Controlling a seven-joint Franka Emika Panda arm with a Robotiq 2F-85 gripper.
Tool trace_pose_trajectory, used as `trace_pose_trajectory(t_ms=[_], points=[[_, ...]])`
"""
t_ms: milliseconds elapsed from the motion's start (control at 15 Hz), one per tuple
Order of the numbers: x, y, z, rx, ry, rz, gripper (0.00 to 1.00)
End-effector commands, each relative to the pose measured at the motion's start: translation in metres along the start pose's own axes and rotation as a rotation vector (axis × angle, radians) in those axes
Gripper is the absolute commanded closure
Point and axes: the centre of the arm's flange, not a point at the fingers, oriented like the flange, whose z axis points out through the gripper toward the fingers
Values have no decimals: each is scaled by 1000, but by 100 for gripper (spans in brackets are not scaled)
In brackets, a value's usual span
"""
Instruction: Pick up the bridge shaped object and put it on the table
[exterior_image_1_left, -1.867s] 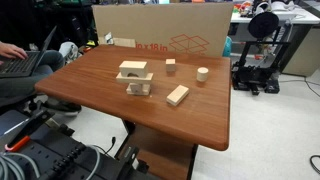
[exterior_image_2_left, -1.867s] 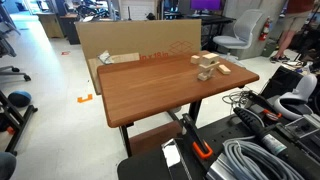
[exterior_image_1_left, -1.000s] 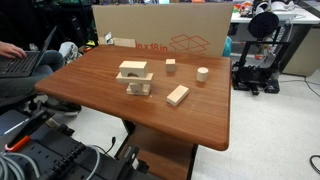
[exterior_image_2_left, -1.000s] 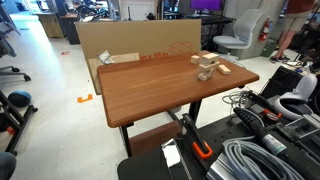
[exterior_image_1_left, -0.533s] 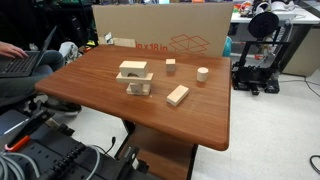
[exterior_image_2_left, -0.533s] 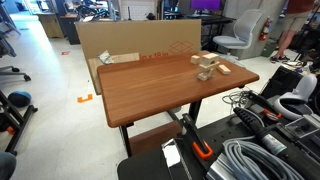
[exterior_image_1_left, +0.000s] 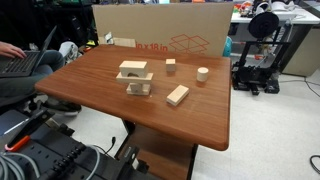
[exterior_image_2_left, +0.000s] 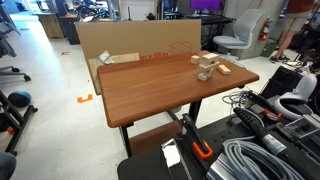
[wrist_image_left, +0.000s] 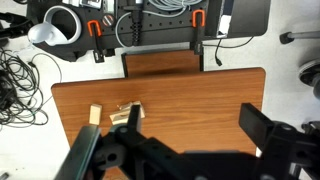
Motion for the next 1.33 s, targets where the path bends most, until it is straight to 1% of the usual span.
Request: trace_pose_trajectory(t_ms=[0,200,333,533,1000,1267], points=[[14,50,13,31,-7,-104,0],[32,90,31,85,2,-195,0],[46,105,47,118,11,-248,0],[67,121,76,150,10,-283,0],[105,129,141,101,-54,-281,0],[124,138,166,92,-88,-248,0]])
